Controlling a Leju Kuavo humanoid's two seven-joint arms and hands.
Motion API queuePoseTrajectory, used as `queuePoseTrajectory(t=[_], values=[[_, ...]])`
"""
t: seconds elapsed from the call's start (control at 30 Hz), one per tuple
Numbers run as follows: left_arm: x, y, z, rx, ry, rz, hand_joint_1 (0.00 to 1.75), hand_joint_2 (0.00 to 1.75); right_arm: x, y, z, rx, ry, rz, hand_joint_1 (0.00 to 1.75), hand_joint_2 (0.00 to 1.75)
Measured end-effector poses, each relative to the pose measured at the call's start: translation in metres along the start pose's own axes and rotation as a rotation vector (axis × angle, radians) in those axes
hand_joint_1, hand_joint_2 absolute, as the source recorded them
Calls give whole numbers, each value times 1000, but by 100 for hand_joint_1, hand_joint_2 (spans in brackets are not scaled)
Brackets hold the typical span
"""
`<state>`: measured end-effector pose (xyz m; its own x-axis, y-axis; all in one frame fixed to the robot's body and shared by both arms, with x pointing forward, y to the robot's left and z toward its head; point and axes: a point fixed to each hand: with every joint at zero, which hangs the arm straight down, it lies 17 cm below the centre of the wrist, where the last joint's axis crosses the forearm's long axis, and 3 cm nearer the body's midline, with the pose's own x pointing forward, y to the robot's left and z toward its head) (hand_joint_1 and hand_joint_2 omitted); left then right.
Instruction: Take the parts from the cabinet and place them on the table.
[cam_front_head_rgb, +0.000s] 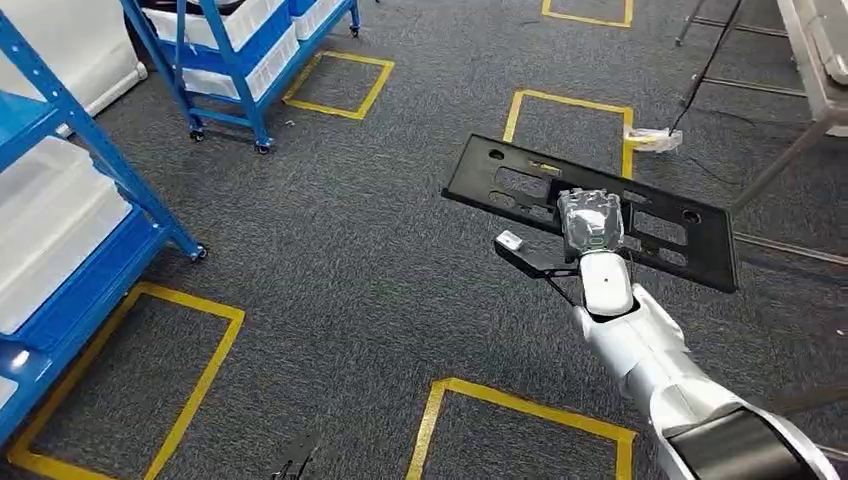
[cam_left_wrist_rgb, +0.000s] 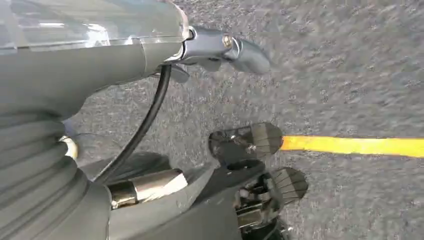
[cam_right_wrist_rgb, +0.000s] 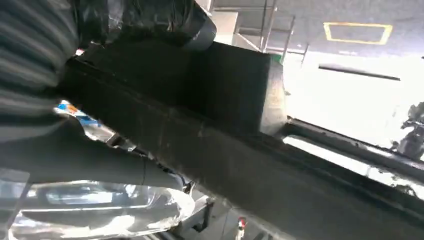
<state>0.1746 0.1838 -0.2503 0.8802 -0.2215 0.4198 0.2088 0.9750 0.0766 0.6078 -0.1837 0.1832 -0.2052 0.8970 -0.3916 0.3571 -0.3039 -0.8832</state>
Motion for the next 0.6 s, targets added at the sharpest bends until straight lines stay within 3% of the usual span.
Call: queuePoseTrajectory(t=[0.37, 0.6], values=[[27, 4, -4, 6, -41, -16, 0, 175, -7, -20, -14, -41, 6, -1, 175, 175], [21, 5, -3, 6, -21, -27, 0, 175, -16, -34, -25, -67, 31, -8, 175, 175]])
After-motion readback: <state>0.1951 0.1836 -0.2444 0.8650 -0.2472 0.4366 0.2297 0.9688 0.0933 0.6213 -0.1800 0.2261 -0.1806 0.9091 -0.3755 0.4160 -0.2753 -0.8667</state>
